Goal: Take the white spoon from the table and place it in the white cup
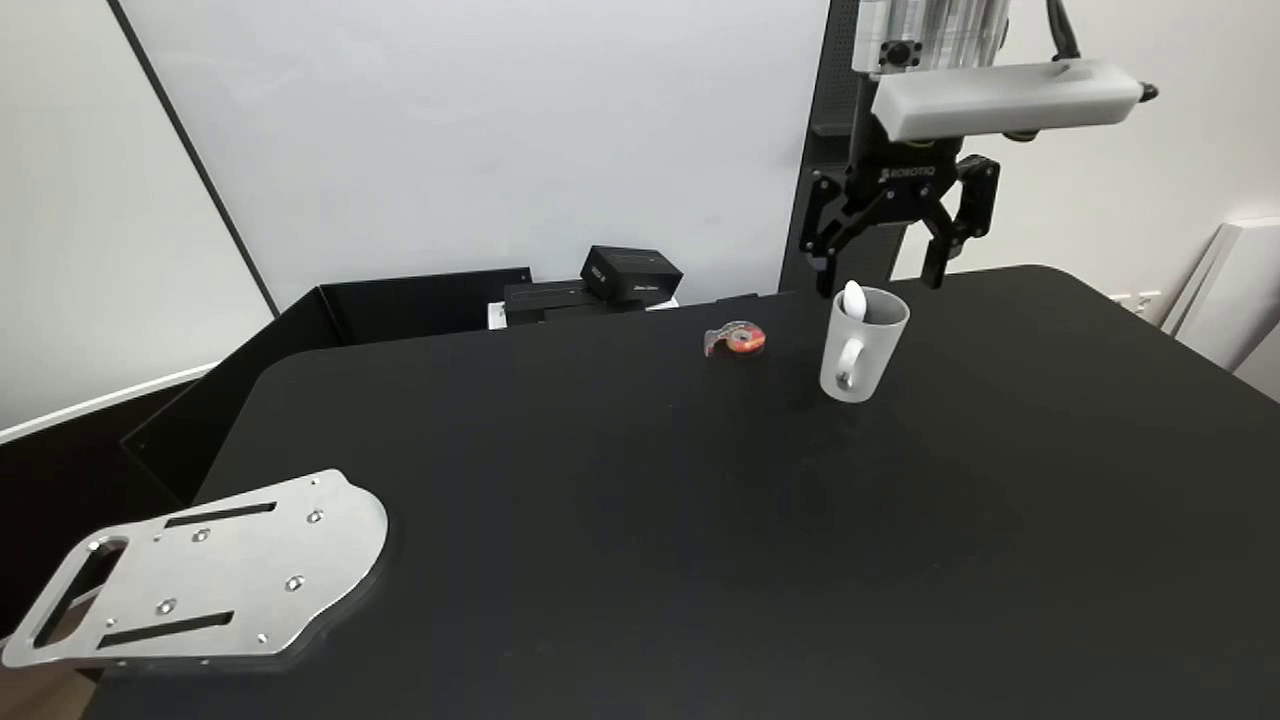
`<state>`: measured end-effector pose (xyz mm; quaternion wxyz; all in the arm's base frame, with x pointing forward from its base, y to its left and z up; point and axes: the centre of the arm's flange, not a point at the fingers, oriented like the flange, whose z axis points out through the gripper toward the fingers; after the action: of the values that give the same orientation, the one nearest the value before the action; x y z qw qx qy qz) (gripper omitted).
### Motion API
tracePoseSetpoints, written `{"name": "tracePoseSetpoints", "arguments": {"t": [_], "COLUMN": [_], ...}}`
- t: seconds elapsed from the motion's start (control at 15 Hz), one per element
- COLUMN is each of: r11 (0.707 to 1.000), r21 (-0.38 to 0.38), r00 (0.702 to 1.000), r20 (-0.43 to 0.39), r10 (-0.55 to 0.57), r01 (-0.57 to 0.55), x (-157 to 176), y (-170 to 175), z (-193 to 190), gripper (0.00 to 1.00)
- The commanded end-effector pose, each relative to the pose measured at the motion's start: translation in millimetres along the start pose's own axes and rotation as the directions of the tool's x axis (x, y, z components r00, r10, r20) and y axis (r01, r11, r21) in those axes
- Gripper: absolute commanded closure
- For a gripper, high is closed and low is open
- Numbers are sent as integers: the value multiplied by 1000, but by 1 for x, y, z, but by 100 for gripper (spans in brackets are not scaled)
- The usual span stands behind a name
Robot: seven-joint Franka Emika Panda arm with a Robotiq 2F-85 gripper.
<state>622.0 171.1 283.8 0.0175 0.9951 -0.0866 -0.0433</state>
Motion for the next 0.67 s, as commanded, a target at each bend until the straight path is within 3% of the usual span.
{"name": "tracePoseSetpoints", "arguments": {"t": [0.0, 0.2, 0.6], "r11": [992, 980, 964], "r21": [51, 79, 123], "r00": [989, 978, 971], "r20": [83, 91, -69], "r10": [-121, -187, -229], "r01": [117, 181, 237], "x": [15, 16, 22], "y": [5, 8, 3], "z": [-12, -12, -13], "gripper": [0, 0, 0]}}
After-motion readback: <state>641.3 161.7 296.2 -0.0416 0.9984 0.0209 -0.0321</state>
